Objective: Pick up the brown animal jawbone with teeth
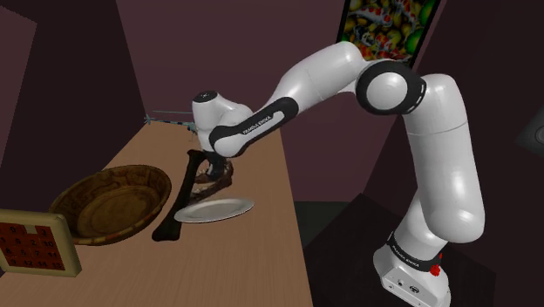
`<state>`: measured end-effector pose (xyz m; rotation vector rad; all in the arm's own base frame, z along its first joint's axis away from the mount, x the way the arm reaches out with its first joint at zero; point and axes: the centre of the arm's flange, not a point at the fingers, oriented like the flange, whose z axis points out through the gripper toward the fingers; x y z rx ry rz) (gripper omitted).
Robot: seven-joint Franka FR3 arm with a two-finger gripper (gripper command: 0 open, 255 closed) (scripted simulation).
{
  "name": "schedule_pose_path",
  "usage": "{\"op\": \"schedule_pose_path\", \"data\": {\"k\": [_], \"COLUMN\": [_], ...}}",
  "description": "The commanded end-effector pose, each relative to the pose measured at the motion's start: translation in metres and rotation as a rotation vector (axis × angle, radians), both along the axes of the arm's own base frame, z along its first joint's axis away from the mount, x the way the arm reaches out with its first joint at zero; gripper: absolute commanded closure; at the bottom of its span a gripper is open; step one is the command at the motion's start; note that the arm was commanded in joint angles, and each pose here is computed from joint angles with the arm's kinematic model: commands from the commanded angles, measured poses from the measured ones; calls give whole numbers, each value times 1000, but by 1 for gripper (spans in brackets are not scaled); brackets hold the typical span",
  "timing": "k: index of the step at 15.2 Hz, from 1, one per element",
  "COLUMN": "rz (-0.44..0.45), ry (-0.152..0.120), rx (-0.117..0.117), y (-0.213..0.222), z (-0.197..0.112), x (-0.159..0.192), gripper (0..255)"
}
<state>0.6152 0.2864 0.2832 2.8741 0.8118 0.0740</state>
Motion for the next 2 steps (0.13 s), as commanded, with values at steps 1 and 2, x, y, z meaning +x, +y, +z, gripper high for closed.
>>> {"op": "schedule_pose_path", "data": {"k": [1, 2], "rz": [0, 0], "ry": [-1, -1], "rx": [1, 1], "y": [0, 0], "z": [6, 6], "x": [0, 0], "gripper": [255, 255]}}
